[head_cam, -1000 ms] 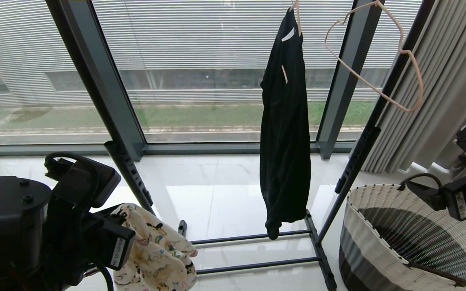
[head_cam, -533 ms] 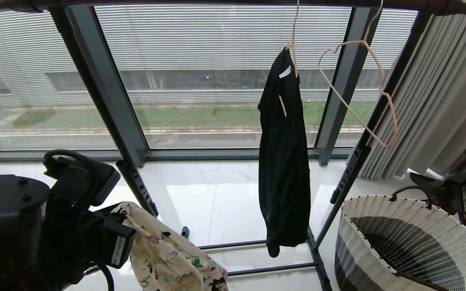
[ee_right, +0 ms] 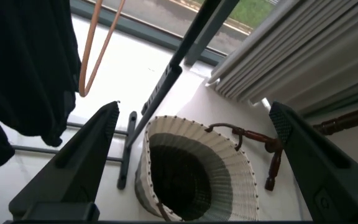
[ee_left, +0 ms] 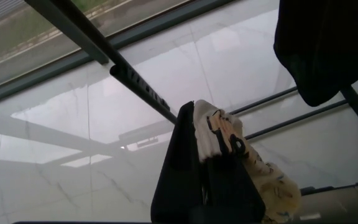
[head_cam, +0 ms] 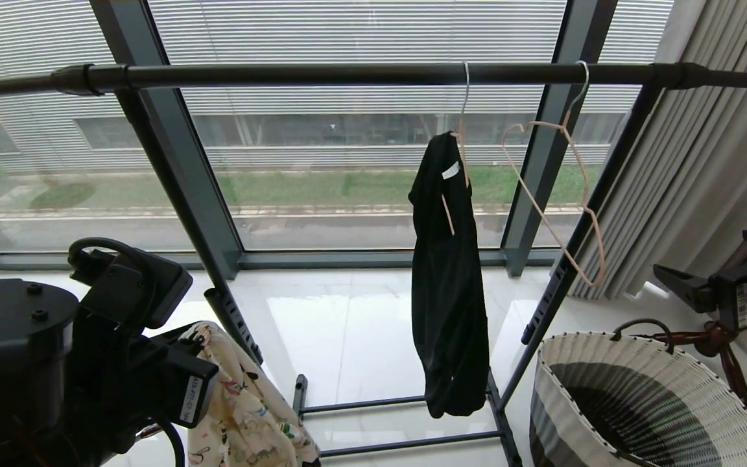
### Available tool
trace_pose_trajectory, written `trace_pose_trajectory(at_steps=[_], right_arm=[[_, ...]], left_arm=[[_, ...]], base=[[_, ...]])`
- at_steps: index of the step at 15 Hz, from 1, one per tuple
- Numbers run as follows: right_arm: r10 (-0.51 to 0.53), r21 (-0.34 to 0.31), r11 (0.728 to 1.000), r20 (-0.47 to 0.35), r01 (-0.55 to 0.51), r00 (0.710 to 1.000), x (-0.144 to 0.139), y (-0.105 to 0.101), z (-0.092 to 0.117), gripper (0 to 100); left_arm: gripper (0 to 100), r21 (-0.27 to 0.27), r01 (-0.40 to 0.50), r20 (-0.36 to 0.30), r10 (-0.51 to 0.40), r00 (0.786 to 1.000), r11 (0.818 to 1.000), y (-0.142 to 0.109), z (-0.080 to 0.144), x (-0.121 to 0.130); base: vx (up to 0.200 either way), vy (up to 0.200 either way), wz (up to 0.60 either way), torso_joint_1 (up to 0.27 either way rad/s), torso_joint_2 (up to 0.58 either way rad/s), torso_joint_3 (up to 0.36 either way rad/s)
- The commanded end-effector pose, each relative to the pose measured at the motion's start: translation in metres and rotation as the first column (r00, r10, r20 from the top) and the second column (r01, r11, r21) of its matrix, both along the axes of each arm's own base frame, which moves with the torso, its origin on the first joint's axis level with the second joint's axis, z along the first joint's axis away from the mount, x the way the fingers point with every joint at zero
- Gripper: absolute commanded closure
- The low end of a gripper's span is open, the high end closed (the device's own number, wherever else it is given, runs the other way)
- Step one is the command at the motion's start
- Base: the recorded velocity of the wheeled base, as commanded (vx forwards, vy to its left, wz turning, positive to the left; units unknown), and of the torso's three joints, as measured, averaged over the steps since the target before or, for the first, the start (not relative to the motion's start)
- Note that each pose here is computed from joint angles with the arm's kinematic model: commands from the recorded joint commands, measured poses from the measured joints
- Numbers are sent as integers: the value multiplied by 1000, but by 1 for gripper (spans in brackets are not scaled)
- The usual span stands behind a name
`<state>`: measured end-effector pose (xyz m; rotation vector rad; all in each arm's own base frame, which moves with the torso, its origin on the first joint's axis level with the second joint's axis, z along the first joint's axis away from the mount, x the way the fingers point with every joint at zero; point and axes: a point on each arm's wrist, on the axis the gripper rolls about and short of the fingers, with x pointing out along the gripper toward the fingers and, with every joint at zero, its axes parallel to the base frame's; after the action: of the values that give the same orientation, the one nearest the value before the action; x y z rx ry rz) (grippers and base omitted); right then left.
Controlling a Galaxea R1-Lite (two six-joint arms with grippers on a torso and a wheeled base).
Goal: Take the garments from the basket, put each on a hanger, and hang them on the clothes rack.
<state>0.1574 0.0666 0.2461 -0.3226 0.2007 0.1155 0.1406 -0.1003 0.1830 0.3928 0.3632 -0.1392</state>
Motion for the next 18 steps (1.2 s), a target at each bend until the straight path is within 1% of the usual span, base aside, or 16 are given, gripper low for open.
trace_pose_trajectory(at_steps=[1, 3, 5, 6, 7, 9, 10, 11, 12, 13, 15, 16, 18], right_arm=[[0, 4, 1000, 2, 0, 1000, 1, 1, 0, 0], [-1, 42, 999, 25, 0, 1000, 4, 2, 2, 0], [-11, 103, 995, 33, 8, 999, 8, 5, 5, 0], [-15, 140, 990, 23, 11, 1000, 11, 7, 5, 0], [-18, 191, 982, 11, 16, 1000, 15, 10, 5, 0], [-27, 255, 967, -22, 32, 999, 27, 17, 2, 0], [-19, 283, 959, -26, 26, 999, 31, 23, 4, 0], [-15, 339, 941, -30, 25, 999, 40, 31, 9, 0], [-15, 367, 930, -39, 29, 999, 48, 37, 10, 0], [-16, 367, 930, -44, 31, 999, 52, 39, 9, 0], [-14, 347, 937, -78, 40, 997, 55, 41, 4, 0], [-14, 332, 942, -108, 49, 994, 53, 40, 1, 0], [-11, 333, 942, -117, 49, 993, 52, 40, 1, 0]], left_arm=[[100, 2, 0, -2, 0, 1000, 1000, 0, 0, 0], [100, 0, 0, 1, 0, 1000, 1000, 0, 0, 0], [100, -5, 0, 4, 0, 1000, 1000, 0, 1, 0], [100, -7, 0, 6, 0, 1000, 1000, 0, 2, 0], [100, -13, 0, 15, 1, 1000, 1000, 0, 3, 0], [100, -31, -1, 36, 3, 999, 1000, -2, 5, 2], [100, -33, -3, 40, 4, 999, 999, -2, 6, 3], [100, -34, -3, 41, 4, 999, 999, -2, 5, 3], [100, -34, -3, 41, 4, 999, 999, -2, 5, 3], [100, -36, -3, 41, 5, 999, 999, -2, 5, 3], [100, -33, -3, 40, 4, 999, 999, -2, 5, 3], [100, -32, -3, 39, 4, 999, 999, -2, 5, 3], [100, -34, -3, 39, 5, 999, 999, -2, 5, 3]], base=[[0, 0, 0, 261, -559, -300], [0, 0, 0, 261, -569, -303], [0, 0, 0, 166, -354, -188], [0, 0, 0, 71, -139, -71], [0, 0, 0, 41, -80, -41], [0, 0, 0, 0, 0, 0], [0, 0, 0, 0, 0, 0], [0, 0, 0, 0, 0, 0], [0, 0, 0, 0, 0, 0], [200, 0, 0, 7, -2, -2], [200, 0, 0, 2, 5, 5], [200, 0, 0, -17, -7, 2], [200, 0, 0, 19, 5, -2]])
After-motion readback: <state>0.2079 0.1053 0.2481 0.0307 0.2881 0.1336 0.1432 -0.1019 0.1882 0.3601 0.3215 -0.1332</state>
